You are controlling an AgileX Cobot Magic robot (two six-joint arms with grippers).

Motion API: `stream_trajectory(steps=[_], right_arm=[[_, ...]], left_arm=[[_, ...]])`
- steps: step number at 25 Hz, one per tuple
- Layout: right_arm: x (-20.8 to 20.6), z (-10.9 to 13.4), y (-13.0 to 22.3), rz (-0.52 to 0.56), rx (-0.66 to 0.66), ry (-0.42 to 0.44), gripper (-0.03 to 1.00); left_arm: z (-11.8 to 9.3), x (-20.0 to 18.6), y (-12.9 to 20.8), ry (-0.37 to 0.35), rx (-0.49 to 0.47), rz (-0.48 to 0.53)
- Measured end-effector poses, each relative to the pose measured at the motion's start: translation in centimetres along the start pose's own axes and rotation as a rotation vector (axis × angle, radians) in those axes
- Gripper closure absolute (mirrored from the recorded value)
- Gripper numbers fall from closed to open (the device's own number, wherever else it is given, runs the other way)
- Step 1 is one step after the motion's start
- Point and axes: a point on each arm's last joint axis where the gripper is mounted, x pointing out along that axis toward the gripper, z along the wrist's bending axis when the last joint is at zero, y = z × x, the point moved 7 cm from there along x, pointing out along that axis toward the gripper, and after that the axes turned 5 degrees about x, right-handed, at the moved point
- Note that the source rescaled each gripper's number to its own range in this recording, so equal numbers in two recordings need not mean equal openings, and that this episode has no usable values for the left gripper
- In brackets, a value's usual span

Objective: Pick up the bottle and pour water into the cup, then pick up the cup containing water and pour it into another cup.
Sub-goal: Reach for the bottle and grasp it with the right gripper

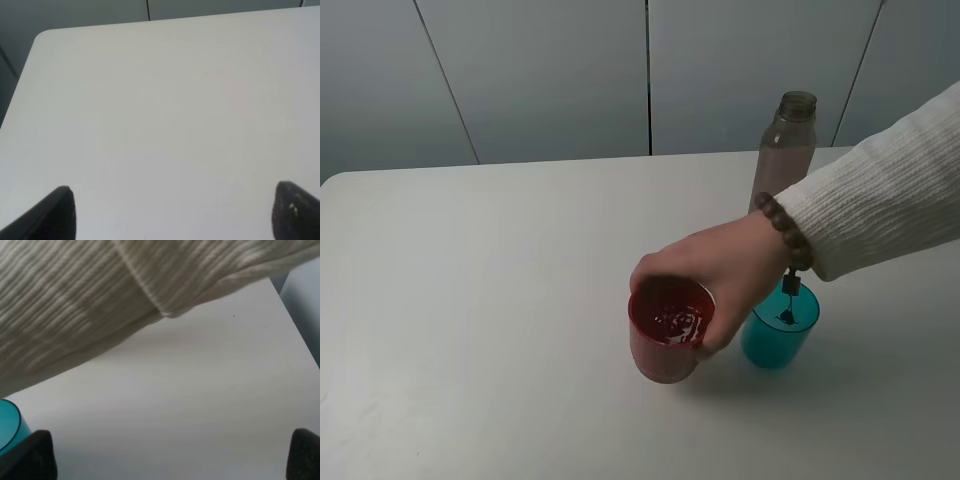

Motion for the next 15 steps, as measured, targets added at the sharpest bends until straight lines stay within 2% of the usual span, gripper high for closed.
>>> stream_trajectory(steps=[15], right_arm=[[0.00, -0.01, 0.00, 0.000, 0.000, 0.001, -0.03]], left_arm=[[0.00, 0.00, 0.00, 0.000, 0.000, 0.000]])
